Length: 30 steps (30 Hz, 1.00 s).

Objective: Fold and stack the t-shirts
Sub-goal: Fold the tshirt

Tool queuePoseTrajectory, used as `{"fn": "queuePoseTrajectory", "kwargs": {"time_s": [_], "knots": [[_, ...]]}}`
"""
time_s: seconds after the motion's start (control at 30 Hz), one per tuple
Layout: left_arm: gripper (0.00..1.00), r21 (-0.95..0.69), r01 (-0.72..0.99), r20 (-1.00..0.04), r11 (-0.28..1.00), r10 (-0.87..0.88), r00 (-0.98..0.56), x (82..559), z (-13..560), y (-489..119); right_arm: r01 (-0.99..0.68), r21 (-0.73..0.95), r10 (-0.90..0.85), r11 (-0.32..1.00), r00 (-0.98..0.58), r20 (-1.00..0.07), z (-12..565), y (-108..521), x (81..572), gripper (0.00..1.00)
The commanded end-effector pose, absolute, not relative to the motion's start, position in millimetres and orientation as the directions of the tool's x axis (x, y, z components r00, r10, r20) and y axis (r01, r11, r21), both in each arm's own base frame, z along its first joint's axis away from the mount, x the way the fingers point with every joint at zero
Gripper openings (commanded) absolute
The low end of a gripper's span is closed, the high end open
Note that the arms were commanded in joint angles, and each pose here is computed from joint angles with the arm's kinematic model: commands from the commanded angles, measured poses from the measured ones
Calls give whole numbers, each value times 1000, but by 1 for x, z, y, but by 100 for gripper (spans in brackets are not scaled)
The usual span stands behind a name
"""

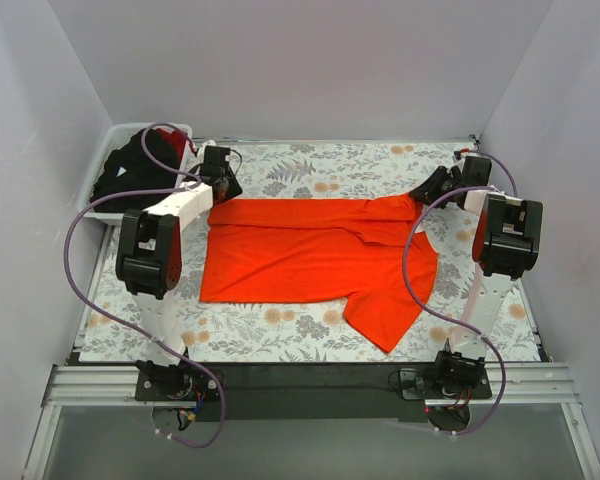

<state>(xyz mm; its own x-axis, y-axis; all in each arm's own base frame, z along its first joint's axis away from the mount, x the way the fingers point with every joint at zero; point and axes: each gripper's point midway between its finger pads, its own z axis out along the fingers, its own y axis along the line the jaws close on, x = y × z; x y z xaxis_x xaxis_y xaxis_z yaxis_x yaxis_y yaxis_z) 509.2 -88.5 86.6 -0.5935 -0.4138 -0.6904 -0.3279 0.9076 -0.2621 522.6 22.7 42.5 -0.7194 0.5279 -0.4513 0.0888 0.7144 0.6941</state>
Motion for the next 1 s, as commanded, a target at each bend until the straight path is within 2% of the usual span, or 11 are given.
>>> {"fn": "queuePoseTrajectory", "kwargs": {"time_s": [0.0, 0.13, 0.4, 0.67, 0.97], "knots": [[31, -216, -329, -679, 919, -384, -626, 515, 64, -87, 55, 704, 530, 708, -701, -478, 52, 21, 536, 29], [26, -175, -369, -658, 913, -387, -645, 512, 39, -81, 69, 702, 537, 709, -698, -473, 50, 18, 536, 20], [24, -106, -434, -596, 895, -406, -693, 493, 2, -70, 121, 696, 571, 708, -677, -464, 45, -4, 531, 2], [22, -109, -467, -582, 878, -437, -686, 487, 1, -59, 154, 692, 600, 705, -650, -467, 44, -21, 530, 1], [27, -141, -452, -563, 881, -447, -695, 485, -1, -67, 147, 691, 594, 707, -655, -468, 39, -22, 536, 3]]}}
